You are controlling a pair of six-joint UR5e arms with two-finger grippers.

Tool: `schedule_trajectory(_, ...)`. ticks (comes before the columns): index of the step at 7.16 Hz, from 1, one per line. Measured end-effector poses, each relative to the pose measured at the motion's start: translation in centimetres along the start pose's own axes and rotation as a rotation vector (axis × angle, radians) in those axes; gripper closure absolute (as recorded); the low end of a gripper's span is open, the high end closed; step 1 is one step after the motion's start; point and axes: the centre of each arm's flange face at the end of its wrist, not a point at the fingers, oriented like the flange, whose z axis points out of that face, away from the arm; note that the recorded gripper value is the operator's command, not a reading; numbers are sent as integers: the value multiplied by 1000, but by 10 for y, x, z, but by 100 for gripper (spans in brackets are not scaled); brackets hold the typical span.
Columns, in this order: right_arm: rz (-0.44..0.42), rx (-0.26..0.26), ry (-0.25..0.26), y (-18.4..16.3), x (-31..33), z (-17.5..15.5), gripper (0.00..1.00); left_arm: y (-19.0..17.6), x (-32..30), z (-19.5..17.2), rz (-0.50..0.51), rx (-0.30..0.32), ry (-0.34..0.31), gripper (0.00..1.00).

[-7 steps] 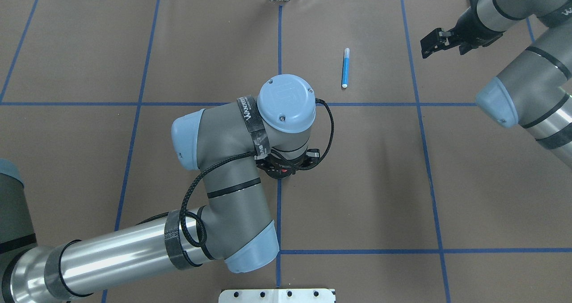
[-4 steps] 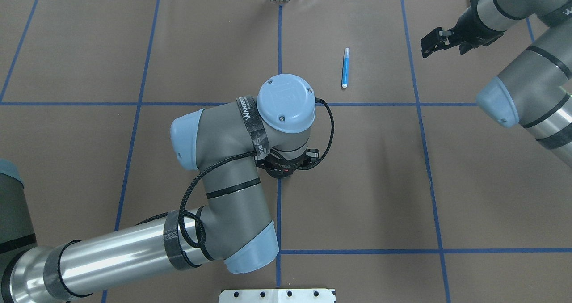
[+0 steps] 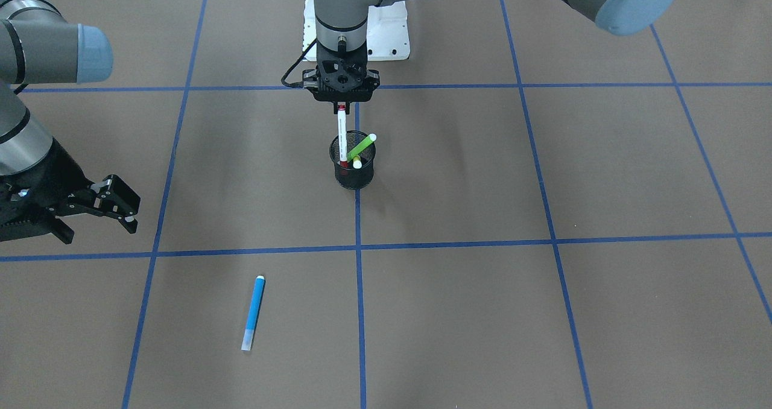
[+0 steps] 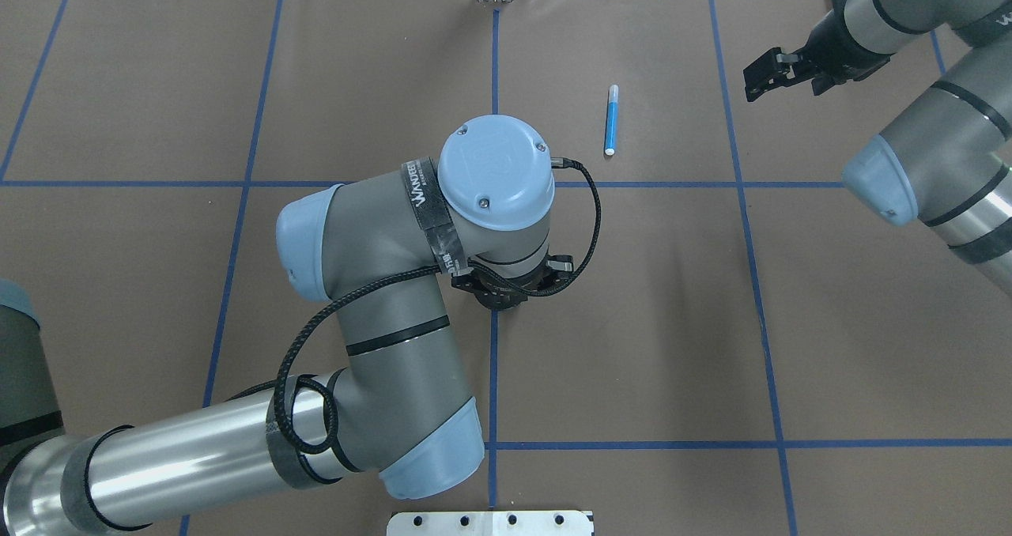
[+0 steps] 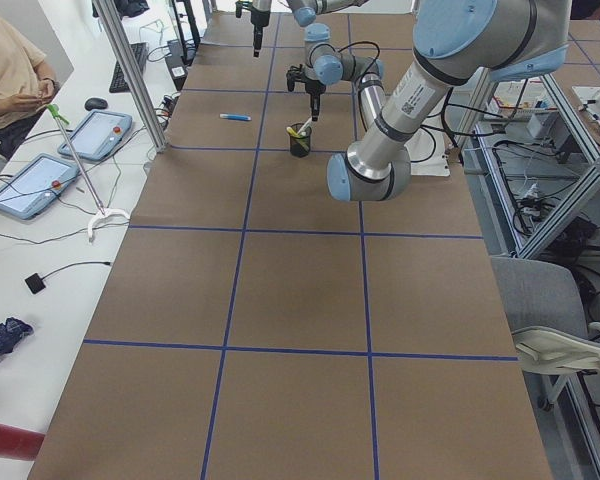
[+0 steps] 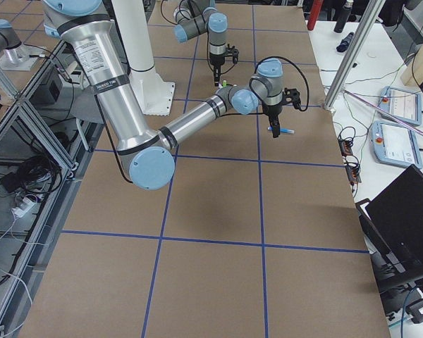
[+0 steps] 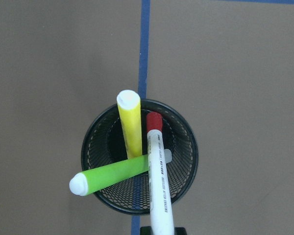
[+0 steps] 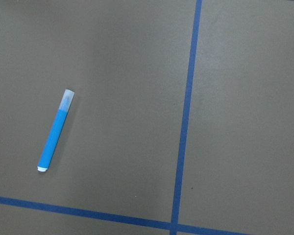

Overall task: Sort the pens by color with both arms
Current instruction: 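Lower the left gripper and grasp the red-capped white marker, then lift the white marker out of the cup with the left gripper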

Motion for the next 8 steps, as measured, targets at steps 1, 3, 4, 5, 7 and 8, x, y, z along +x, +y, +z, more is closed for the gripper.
schedule_trajectory(1, 0, 0, -1, 0, 0, 0, 0, 2, -1, -16, 4, 31, 19, 100)
schedule_trajectory(3, -1, 2, -2, -1, -1, -1, 0, 6, -9, -51, 10, 95, 47, 100)
schedule_trajectory(4, -1, 3, -2, -1, -2, -1, 0, 6, -13, -62, 13, 133, 54, 100)
schedule_trajectory(5, 0, 2, -2, -1, -1, -1, 0, 4, -15, -67, 15, 171, 54, 100)
schedule_trajectory(7, 3, 2, -1, -1, -1, 0, 0, -5, -13, -69, 40, 261, 61, 100)
schedule_trajectory(8, 5, 1, 0, -1, -1, 0, 0, -14, -9, -62, 69, 310, 73, 100)
